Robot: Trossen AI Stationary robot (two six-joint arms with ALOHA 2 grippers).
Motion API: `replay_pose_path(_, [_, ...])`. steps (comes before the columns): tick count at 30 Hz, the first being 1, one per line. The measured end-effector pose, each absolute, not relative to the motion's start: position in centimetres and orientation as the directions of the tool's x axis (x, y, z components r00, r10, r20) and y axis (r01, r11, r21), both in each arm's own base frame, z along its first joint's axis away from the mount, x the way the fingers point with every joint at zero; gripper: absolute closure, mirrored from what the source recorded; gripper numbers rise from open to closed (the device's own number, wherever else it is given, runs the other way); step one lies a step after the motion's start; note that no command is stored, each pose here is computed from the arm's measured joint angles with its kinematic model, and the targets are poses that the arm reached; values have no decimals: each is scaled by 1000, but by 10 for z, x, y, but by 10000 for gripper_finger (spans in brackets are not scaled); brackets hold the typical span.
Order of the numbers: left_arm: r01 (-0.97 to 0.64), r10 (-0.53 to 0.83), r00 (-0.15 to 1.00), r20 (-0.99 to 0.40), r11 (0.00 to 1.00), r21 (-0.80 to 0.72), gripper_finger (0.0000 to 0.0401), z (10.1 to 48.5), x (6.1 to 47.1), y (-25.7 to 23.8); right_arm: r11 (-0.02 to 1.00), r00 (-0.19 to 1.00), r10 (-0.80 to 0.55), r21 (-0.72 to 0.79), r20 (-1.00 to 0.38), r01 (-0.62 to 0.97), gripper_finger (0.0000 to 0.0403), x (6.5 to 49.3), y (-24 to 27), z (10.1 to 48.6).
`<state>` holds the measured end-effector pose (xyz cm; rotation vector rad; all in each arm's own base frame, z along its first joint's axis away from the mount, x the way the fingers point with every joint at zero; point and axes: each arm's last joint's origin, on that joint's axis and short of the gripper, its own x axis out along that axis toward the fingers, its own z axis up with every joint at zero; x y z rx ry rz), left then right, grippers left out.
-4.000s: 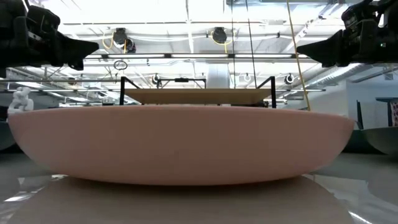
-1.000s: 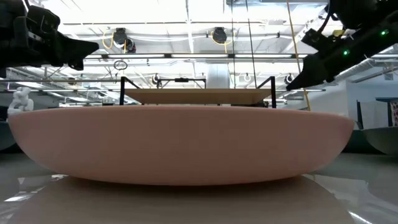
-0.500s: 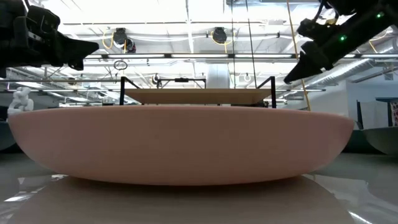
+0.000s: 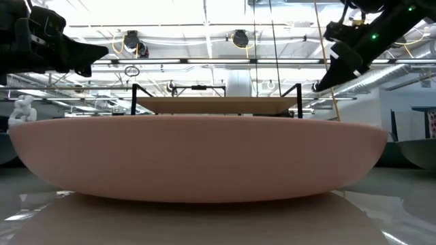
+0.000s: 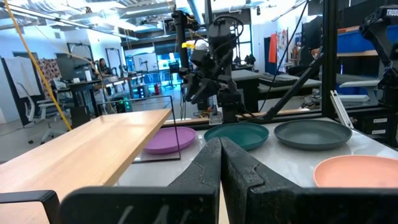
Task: Place and stack plates onto a shelf
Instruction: Put the purple plate on the shelf
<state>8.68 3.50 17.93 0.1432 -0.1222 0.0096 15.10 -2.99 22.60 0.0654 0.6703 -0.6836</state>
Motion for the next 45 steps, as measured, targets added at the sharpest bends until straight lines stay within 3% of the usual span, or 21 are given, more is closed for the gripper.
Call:
replay_pose_path(12, [-18, 1, 992, 122, 990, 142, 397, 179, 87, 35, 759, 526, -560, -141, -640, 636, 277, 148, -37, 220])
replay_pose_path(33, [-19, 1, 992, 122, 990, 142, 397, 179, 87, 35, 726, 388, -550, -193, -740, 660, 277, 162, -52, 172])
replay_pose_path(45, [-18, 1, 992, 122, 990, 142, 397, 179, 87, 35, 763, 358, -435, -127, -826, 633, 277, 165, -75, 156])
